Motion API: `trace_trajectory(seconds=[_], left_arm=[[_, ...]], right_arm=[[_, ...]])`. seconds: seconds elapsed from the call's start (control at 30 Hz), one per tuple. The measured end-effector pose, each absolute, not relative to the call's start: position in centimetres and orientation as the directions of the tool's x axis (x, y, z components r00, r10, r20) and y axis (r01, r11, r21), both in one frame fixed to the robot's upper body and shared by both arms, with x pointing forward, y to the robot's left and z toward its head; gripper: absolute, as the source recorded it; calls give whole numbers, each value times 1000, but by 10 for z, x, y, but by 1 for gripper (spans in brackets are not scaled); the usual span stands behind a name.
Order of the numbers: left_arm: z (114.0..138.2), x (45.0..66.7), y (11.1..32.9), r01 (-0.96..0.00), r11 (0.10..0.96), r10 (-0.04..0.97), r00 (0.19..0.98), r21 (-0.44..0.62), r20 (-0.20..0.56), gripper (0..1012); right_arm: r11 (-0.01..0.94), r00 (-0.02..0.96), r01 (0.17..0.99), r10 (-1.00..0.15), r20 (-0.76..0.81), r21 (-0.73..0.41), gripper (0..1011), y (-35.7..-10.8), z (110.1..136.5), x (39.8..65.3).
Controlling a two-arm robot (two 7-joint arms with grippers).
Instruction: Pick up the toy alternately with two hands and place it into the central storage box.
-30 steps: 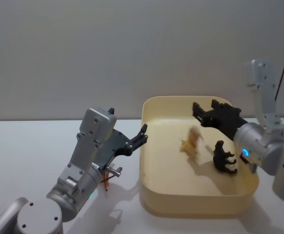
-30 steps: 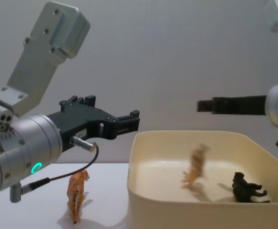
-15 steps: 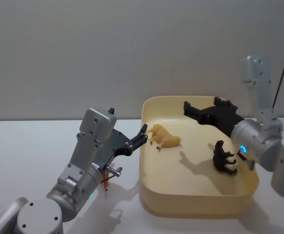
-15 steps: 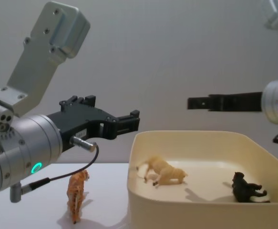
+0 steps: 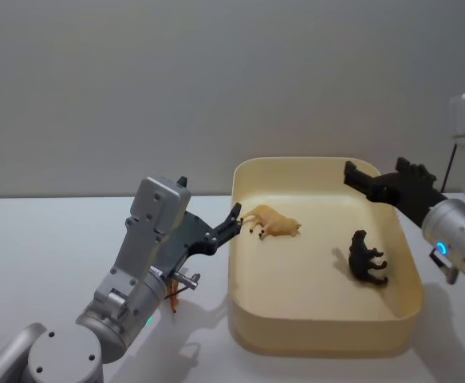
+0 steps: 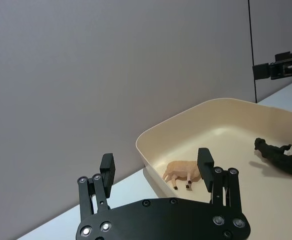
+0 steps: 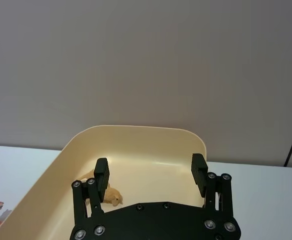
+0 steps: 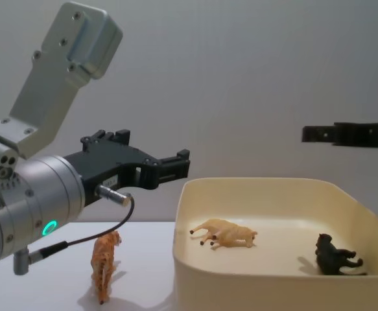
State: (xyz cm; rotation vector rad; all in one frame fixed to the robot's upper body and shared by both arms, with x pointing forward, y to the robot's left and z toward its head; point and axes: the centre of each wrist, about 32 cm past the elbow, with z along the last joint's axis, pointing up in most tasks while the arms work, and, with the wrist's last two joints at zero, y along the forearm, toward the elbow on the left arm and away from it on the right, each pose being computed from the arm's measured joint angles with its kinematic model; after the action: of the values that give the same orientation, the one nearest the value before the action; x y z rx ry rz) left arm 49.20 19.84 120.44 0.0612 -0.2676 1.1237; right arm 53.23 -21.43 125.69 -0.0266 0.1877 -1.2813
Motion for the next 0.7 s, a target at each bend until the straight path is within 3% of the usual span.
trace_trajectory(seconds=[0.33, 0.7], left_arm=[[1204, 490, 200, -897, 434, 882, 404, -82, 243, 1002], [1204, 475, 213, -908, 416, 894, 399, -48, 205, 1002]], right_arm=[[262, 247, 958, -960, -129, -116, 1001, -223, 1257, 527], [250, 235, 962, -963, -130, -112, 1001, -228, 1258, 525]])
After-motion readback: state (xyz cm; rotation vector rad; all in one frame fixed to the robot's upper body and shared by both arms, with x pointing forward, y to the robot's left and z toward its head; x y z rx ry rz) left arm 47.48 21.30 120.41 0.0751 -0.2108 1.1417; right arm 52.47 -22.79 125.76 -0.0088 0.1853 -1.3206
